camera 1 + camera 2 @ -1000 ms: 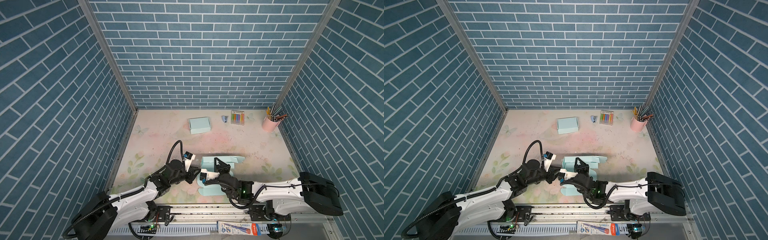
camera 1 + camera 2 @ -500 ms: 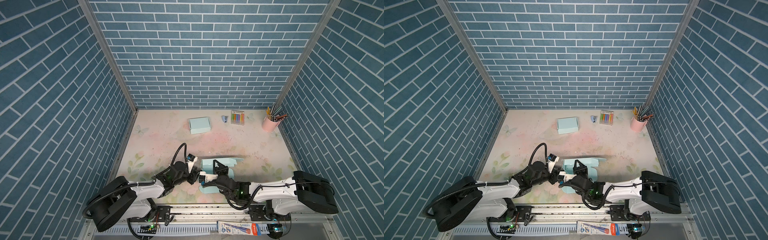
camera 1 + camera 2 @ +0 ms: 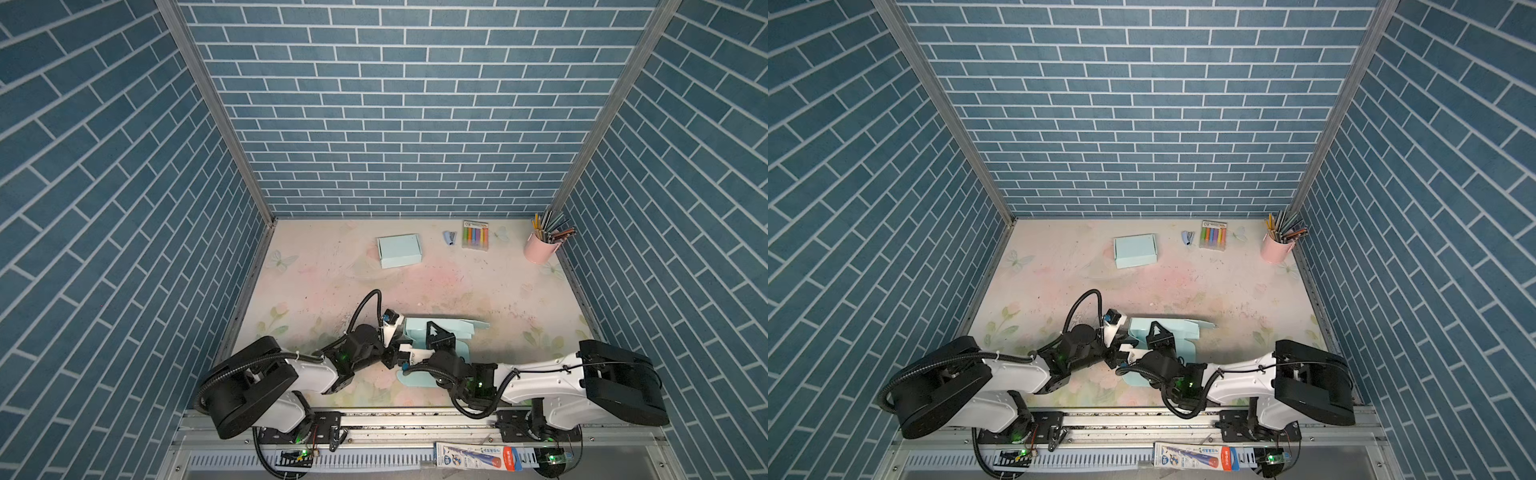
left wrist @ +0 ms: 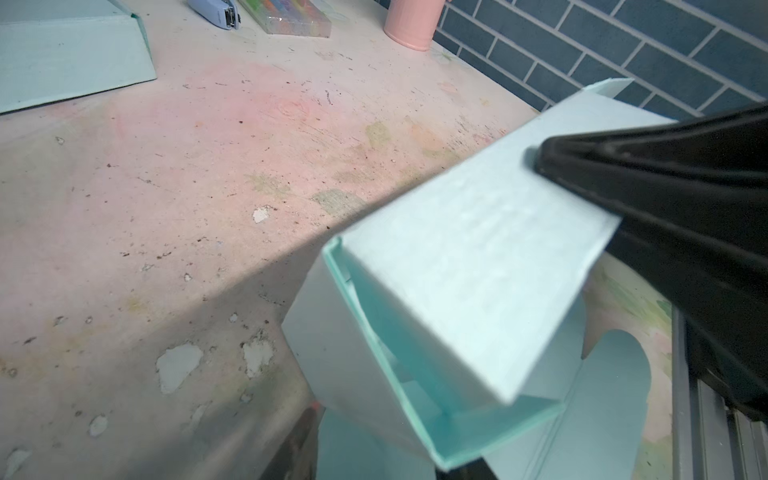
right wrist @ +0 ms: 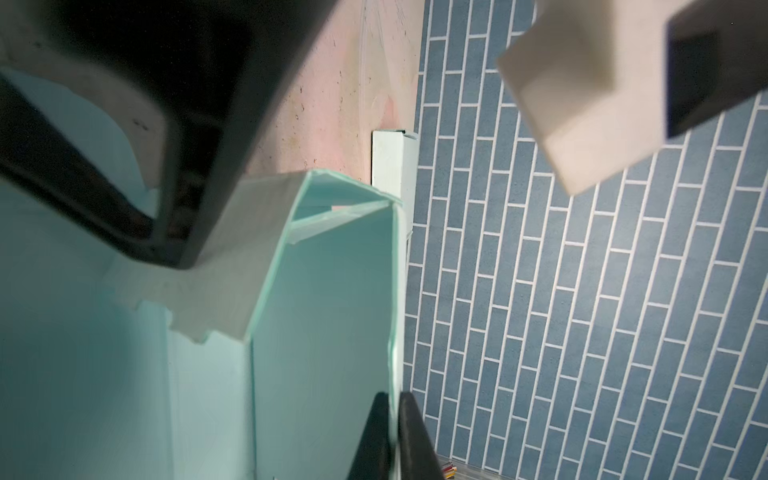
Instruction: Fold the paper box
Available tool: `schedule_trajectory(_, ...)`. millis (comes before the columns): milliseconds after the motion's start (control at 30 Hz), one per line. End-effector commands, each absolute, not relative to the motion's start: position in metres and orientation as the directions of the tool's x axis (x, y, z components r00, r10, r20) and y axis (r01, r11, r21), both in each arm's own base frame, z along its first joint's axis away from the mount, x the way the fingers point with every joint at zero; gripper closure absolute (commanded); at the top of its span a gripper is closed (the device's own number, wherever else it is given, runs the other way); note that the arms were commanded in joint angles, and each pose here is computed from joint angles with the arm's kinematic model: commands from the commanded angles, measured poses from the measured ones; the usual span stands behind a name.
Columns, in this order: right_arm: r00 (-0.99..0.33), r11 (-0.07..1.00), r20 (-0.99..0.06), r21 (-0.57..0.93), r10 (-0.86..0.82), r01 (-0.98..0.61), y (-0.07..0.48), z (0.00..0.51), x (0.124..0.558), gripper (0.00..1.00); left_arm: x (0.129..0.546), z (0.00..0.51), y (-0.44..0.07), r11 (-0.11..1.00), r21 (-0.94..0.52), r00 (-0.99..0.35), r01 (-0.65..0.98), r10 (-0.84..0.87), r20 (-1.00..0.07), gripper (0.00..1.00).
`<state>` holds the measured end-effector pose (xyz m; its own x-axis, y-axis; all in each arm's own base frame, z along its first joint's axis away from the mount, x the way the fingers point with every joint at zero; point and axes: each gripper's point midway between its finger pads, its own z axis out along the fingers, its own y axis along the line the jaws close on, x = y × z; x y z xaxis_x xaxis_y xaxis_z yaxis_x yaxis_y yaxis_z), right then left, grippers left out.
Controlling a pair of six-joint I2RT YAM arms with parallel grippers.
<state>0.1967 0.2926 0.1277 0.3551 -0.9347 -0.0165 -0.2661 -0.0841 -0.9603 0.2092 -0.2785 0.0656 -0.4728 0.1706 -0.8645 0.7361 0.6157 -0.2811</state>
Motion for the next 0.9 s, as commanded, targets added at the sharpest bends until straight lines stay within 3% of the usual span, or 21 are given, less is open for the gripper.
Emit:
schedule_trajectory(0,0.375,-0.092,-0.029,-0.949,-0.927,-0.3,0.3,0.121,0.194,0.91,0.216,0.085,-0.283,0.602,-0.233,-0.384,0.764,0.133,-0.914,0.54)
schedule_trajectory(400,0.372,-0.09,-0.043,-0.938,-0.927,-0.334,0.301,0.114,0.193,0.89,0.234,0.086,-0.284,0.646,-0.152,-0.297,0.748,0.122,-0.947,0.57)
schedule_trajectory(867,0.38,-0.085,-0.067,-0.925,-0.923,-0.369,0.304,0.11,0.19,0.88,0.234,0.082,-0.299,0.6,-0.147,-0.273,0.786,0.123,-0.954,0.57)
